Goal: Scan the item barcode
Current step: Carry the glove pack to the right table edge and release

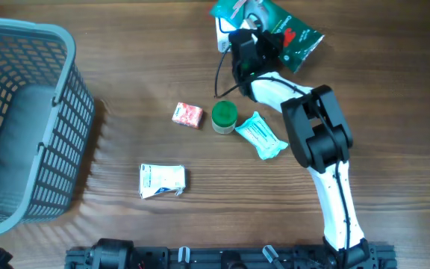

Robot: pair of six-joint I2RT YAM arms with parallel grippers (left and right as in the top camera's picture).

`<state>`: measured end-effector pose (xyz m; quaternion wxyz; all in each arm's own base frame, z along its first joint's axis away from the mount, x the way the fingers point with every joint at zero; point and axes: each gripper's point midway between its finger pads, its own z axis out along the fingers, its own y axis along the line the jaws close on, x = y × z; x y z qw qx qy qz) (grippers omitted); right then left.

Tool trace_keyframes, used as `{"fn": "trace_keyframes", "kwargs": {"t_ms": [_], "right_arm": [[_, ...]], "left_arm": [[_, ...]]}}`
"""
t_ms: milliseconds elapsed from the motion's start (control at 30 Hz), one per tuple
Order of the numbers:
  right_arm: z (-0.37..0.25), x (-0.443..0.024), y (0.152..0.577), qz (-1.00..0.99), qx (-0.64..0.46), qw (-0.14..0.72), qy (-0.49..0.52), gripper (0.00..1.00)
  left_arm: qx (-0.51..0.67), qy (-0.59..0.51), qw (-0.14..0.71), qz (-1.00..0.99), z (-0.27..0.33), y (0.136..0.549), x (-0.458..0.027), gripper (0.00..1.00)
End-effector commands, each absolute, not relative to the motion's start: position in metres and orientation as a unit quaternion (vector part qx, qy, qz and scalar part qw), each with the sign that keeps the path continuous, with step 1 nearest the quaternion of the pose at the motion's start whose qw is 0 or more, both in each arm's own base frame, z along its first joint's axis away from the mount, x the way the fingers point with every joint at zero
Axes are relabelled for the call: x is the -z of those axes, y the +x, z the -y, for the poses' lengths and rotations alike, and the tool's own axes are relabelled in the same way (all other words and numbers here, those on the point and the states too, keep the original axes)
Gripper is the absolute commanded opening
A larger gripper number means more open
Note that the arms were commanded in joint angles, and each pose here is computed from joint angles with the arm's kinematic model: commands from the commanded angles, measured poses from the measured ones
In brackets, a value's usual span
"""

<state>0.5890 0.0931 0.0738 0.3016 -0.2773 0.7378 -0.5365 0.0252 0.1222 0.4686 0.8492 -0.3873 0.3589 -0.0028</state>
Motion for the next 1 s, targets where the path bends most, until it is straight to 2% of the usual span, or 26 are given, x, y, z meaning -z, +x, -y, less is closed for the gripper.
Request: {"fn": "trace_keyframes", "kwargs": {"t_ms": [0, 67, 133, 200, 267, 400, 567, 600, 633, 667, 700, 767, 867, 900, 967], "right_arm": [[-0.039, -0.178, 0.587, -0.733, 0.572, 0.327, -0.169, 0.04], [0.003, -0.2, 0.577, -0.739, 0.586, 0.316, -0.107, 0.04], [0.055, -0.195, 0.56, -0.761, 0.584, 0.275, -0.064, 0.04], [0.109, -0.159, 0.531, -0.807, 0.548, 0.22, -0.021, 0.04], [0.16, -0.101, 0.489, -0.883, 0.438, 0.161, 0.052, 0.04], [0.223, -0.063, 0.439, -0.915, 0.34, 0.115, 0.186, 0.04], [0.287, -0.036, 0.368, -0.89, 0.339, 0.057, 0.299, 0.04], [0.293, -0.032, 0.36, -0.887, 0.331, 0.054, 0.318, 0.12], [0.292, -0.024, 0.356, -0.896, 0.298, 0.05, 0.326, 0.47], [0.287, -0.02, 0.358, -0.907, 0.248, 0.055, 0.336, 0.91], [0.282, -0.021, 0.362, -0.914, 0.212, 0.06, 0.34, 1.0], [0.264, -0.04, 0.384, -0.926, 0.15, 0.087, 0.335, 0.99], [0.212, -0.096, 0.426, -0.942, 0.061, 0.156, 0.293, 1.0], [0.185, -0.117, 0.438, -0.946, 0.029, 0.178, 0.271, 1.0], [0.106, -0.16, 0.454, -0.946, -0.079, 0.213, 0.23, 1.0]], "left_arm": [[0.002, -0.409, 0.847, -0.34, -0.129, 0.017, -0.468, 1.0], [0.003, -0.409, 0.848, -0.338, -0.129, 0.016, -0.468, 1.0], [0.003, -0.409, 0.848, -0.338, -0.129, 0.016, -0.468, 1.0], [0.004, -0.409, 0.848, -0.337, -0.129, 0.016, -0.469, 1.0], [0.003, -0.409, 0.848, -0.337, -0.129, 0.016, -0.469, 1.0], [0.001, -0.408, 0.847, -0.341, -0.129, 0.017, -0.467, 1.0], [0.001, -0.407, 0.846, -0.344, -0.129, 0.018, -0.467, 1.0], [0.002, -0.404, 0.847, -0.345, -0.128, 0.019, -0.467, 1.0], [0.001, -0.403, 0.847, -0.347, -0.127, 0.02, -0.467, 1.0], [-0.002, -0.402, 0.844, -0.354, -0.127, 0.022, -0.464, 1.0], [-0.006, -0.401, 0.841, -0.362, -0.127, 0.024, -0.462, 1.0], [-0.017, -0.396, 0.833, -0.385, -0.125, 0.031, -0.454, 1.0], [-0.015, -0.359, 0.829, -0.429, -0.114, 0.046, -0.446, 1.0], [-0.02, -0.357, 0.822, -0.443, -0.113, 0.05, -0.441, 1.0], [0.043, -0.337, 0.804, -0.489, -0.094, 0.071, -0.422, 1.0]]}}
